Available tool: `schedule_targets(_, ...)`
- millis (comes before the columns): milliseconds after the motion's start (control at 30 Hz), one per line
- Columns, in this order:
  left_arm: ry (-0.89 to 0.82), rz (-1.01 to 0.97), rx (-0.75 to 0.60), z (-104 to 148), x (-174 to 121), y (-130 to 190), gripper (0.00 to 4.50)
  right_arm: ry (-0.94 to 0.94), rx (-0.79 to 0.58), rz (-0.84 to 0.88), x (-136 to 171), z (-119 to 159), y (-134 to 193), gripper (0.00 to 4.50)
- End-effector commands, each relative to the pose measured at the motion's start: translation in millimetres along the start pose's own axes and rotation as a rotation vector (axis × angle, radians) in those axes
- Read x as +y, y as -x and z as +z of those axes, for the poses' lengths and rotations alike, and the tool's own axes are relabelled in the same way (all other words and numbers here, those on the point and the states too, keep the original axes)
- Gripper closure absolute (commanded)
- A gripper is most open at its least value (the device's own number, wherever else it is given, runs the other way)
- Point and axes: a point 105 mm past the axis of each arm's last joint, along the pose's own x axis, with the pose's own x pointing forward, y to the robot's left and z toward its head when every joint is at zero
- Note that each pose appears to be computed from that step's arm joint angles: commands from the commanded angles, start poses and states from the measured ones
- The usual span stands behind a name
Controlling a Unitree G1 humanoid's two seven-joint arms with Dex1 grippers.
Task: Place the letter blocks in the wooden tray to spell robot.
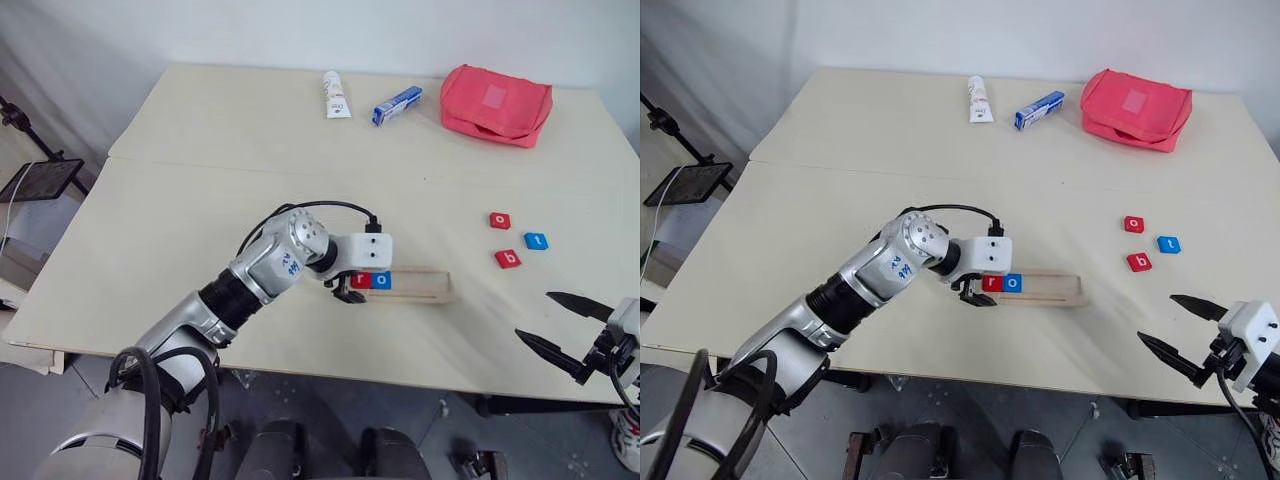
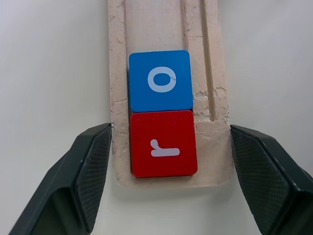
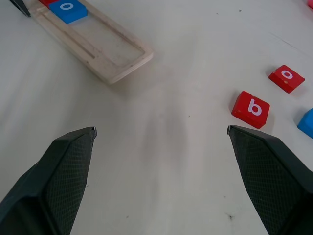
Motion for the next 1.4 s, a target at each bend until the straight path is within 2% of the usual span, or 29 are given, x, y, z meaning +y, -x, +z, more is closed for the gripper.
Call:
schedule_targets(33, -0.064, -0.017, -0.011, 11.4, -4.8, 4.5, 1.09, 0.024, -0.038, -0.035, -4.7, 11.0, 4.4, 0.0)
schedule_targets(233, -0.052, -0.015, 0.005, 7.5, -6.8, 4.1, 1.09, 0.023, -0.039, -0.038, -6.0, 10.7, 1.1, 0.0)
schedule_targets(333, -0.041, -0.007, 0.005, 7.0, -6.5, 2.3, 0.06, 0.022, -0.042, -0.035, -5.9, 10.4, -1.8, 0.0)
schedule_targets(433, -0.026, 0.02, -0.012, 6.6, -3.6, 3.7, 0.02, 0.022, -0.05, -0.032, -5.7, 11.6, -6.4, 0.0)
schedule_targets(567, -0.007, 0.06, -0.099, 12.4, 2.9, 15.1, 0.02, 0.015, -0.06, -0.041, -5.3, 13.6, -7.9, 0.0)
schedule_targets(667, 0.028, 0.096, -0.247, 19.1, 8.2, 31.8, 0.02, -0.013, -0.063, -0.085, -7.0, 14.2, -7.9, 0.0)
schedule_targets(867, 0.043, 0.302, -0.48, 11.1, 36.8, 75.3, 0.02, -0.069, -0.079, -0.189, -9.8, 15.2, -11.1, 0.0)
schedule_targets(1000, 0.042, 0.306, -0.605, 8.7, 38.5, 90.3, 0.02, -0.111, -0.088, -0.26, -16.2, 15.9, -16.7, 0.0)
schedule_targets(1067, -0.018, 0.291, -0.699, 0.1, 31.8, 105.6, 0.02, -0.158, -0.109, -0.367, -26.8, 17.0, -24.3, 0.0)
schedule_targets(1133, -0.039, 0.306, -0.711, -13.6, 29.6, 111.5, 0.02, -0.182, -0.119, -0.433, -33.0, 17.9, -29.0, 0.0)
schedule_targets(1233, 0.009, 0.255, -0.698, -39.5, 13.8, 108.1, 0.02, -0.252, -0.09, -0.452, -33.2, 13.1, -36.3, 0.0)
schedule_targets(1300, 0.027, 0.245, -0.797, -49.8, -3.8, 111.3, 0.02, -0.258, -0.084, -0.447, -31.6, 14.1, -42.3, 0.0)
schedule_targets(1400, 0.031, 0.265, -0.788, -68.8, -21.3, 101.6, 0.02, -0.182, 0.015, -0.542, -35.9, 10.3, -45.3, 0.0)
